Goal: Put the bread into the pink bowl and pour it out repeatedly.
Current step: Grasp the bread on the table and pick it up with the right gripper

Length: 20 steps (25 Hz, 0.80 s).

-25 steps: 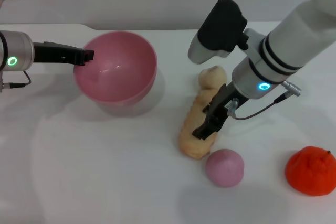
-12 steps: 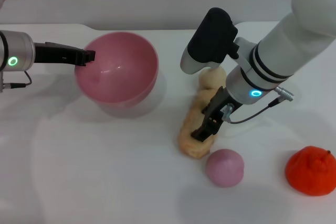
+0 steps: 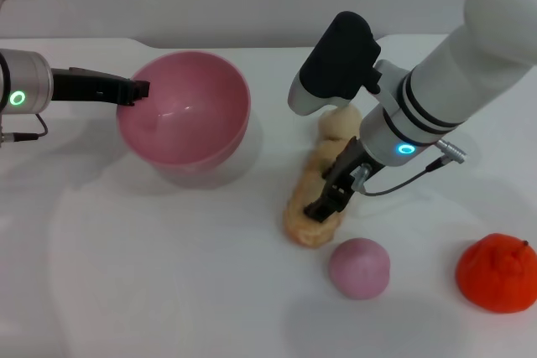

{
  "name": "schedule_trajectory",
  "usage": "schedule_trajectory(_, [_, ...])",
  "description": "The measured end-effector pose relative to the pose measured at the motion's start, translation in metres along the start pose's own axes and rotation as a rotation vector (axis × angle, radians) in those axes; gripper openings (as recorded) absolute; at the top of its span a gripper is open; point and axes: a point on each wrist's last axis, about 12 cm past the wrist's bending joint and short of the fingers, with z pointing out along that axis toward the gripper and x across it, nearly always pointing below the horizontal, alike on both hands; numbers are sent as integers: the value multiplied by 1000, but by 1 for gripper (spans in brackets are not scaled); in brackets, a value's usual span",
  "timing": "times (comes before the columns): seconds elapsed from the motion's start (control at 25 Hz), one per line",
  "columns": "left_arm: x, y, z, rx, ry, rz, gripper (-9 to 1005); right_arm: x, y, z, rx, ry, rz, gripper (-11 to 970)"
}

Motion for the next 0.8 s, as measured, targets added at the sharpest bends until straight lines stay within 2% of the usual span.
schedule_trajectory(0.48, [2,0,0,0,2,-2,49,0,3,4,5,14,-3,668])
schedule_trajectory(0.8, [3,0,0,0,3,-4,50,2,4,5,12,13,-10,534])
